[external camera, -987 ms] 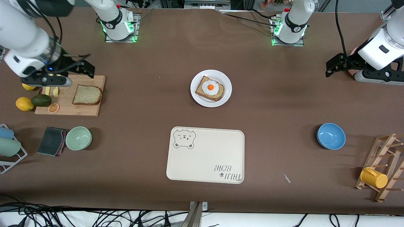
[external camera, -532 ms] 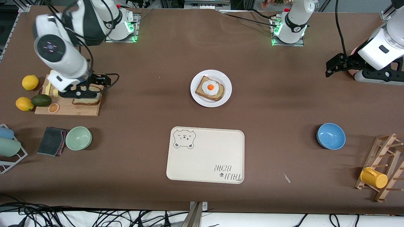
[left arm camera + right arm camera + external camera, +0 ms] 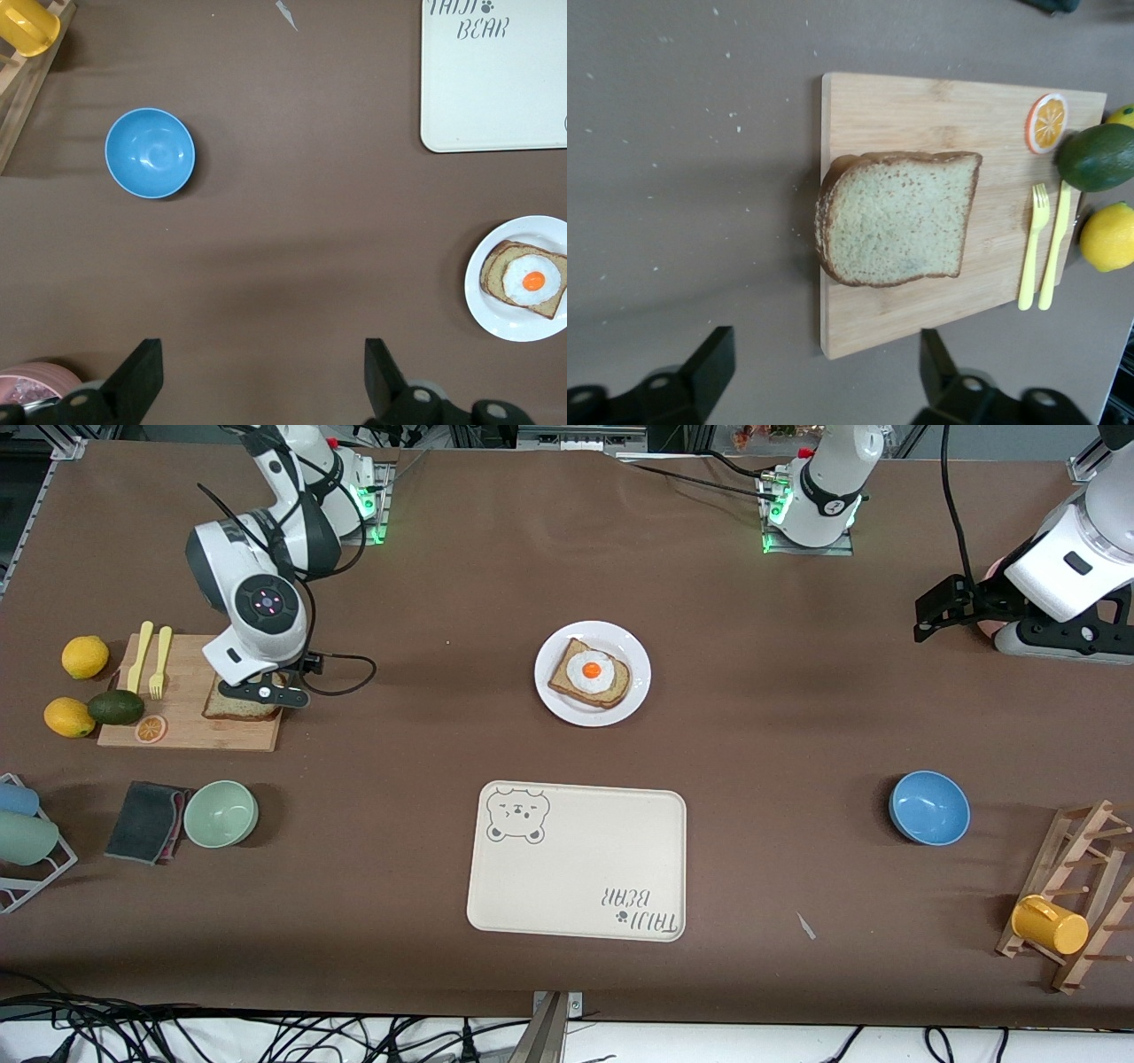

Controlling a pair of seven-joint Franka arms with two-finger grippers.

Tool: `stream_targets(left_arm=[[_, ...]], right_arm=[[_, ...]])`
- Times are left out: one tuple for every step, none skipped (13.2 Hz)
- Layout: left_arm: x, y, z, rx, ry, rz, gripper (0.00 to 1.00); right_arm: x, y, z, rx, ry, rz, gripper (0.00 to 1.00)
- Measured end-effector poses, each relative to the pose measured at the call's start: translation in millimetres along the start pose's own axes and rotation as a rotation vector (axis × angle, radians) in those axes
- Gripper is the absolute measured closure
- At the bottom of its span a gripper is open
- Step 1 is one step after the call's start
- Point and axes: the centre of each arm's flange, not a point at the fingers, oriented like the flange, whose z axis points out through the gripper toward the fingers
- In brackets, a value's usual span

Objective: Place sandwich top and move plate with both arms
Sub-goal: 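Reach the right gripper down to the bread slice on the board, then grasp the bread slice edge with the right gripper and lift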

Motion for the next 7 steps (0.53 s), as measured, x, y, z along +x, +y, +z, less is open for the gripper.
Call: stream_targets(left_arm=[[0,0,0,0.000,0.000,0.000,0.00],[0,0,0,0.000,0.000,0.000,0.00],[0,0,0,0.000,0.000,0.000,0.00],[0,0,0,0.000,0.000,0.000,0.00],[0,0,0,0.000,0.000,0.000,0.00],[0,0,0,0.000,0.000,0.000,0.00],[0,0,0,0.000,0.000,0.000,0.00]], right_arm=[[1,-3,6,-0.006,-0.006,0.006,0.10],[2,-6,12,-0.016,-0.005,0.003,0.11],[5,-7,18,-0.032,0.005,0.001,0.11],[8,-7,26,-0.053,0.016,0.000,0.12],[10,-7,35,-0.074,0.022,0.000,0.12],[12,-9,45,-0.092,0.025,-0.004,0.12],[14,-11,53,-0.105,0.028,-0.010,0.12]])
